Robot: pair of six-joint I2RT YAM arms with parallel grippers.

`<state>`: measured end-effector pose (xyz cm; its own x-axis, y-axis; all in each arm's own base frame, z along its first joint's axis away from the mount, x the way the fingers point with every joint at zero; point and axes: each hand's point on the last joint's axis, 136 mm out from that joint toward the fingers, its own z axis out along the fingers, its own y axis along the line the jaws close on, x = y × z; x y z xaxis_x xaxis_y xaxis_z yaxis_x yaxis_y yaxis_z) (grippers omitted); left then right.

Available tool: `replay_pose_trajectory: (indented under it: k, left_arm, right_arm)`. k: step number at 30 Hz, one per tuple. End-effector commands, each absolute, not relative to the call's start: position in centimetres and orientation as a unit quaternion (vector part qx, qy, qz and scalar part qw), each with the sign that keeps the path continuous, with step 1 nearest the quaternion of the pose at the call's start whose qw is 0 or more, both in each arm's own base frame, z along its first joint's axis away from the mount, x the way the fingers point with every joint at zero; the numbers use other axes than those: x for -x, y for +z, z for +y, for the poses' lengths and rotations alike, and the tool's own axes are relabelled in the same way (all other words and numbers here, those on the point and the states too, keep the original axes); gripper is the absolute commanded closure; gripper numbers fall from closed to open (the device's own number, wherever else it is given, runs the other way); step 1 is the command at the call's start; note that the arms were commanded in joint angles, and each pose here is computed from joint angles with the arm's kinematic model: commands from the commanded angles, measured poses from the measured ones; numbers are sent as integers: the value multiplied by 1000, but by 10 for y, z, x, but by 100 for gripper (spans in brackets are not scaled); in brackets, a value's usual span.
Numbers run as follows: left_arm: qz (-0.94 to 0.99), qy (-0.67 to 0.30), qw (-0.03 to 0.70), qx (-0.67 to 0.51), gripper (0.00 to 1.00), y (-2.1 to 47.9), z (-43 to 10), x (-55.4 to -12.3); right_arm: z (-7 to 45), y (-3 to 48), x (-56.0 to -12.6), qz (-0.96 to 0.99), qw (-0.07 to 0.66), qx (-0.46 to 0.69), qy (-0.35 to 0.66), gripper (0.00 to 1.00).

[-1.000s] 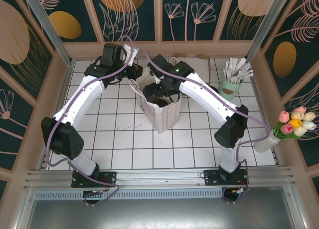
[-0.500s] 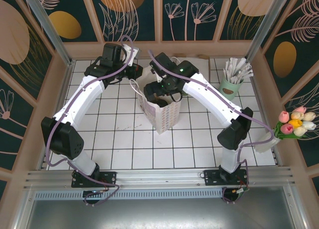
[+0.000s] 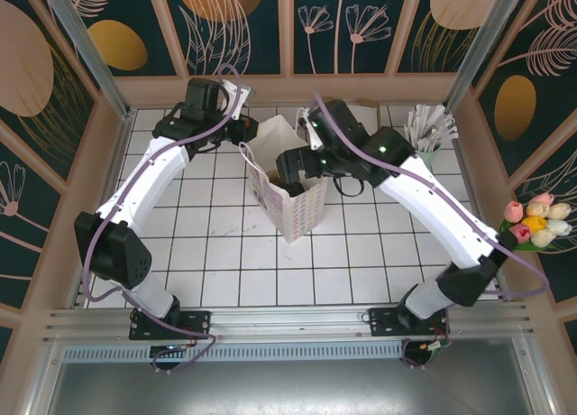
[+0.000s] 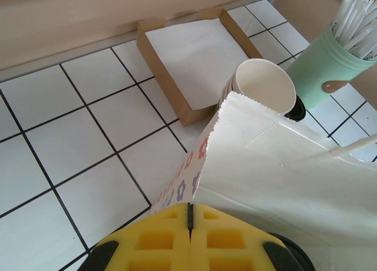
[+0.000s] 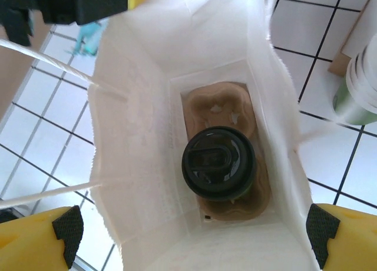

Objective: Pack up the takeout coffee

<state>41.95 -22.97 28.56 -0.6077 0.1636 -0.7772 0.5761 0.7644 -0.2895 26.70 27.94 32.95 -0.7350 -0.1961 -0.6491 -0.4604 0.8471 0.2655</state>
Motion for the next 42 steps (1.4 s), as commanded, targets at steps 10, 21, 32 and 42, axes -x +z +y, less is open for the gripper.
replay_pose_trajectory:
  k: [10, 21, 32, 42]
  left_arm:
    - [851, -274, 404, -195, 100, 302, -228, -421]
    - [853, -283, 400, -179, 100, 305, -228, -420]
    - [879, -288, 369, -89, 100, 303, -213, -408]
    - [873, -329, 360, 30, 100, 305, -197, -382]
  right_arm:
    - [236, 330, -252, 893, 360, 36, 267, 1]
    - [229, 271, -257, 904, 320, -74, 274, 16]
    - [246, 269, -271, 931, 291, -17, 221, 59]
    - [252, 290, -312, 926, 309, 48, 212, 82]
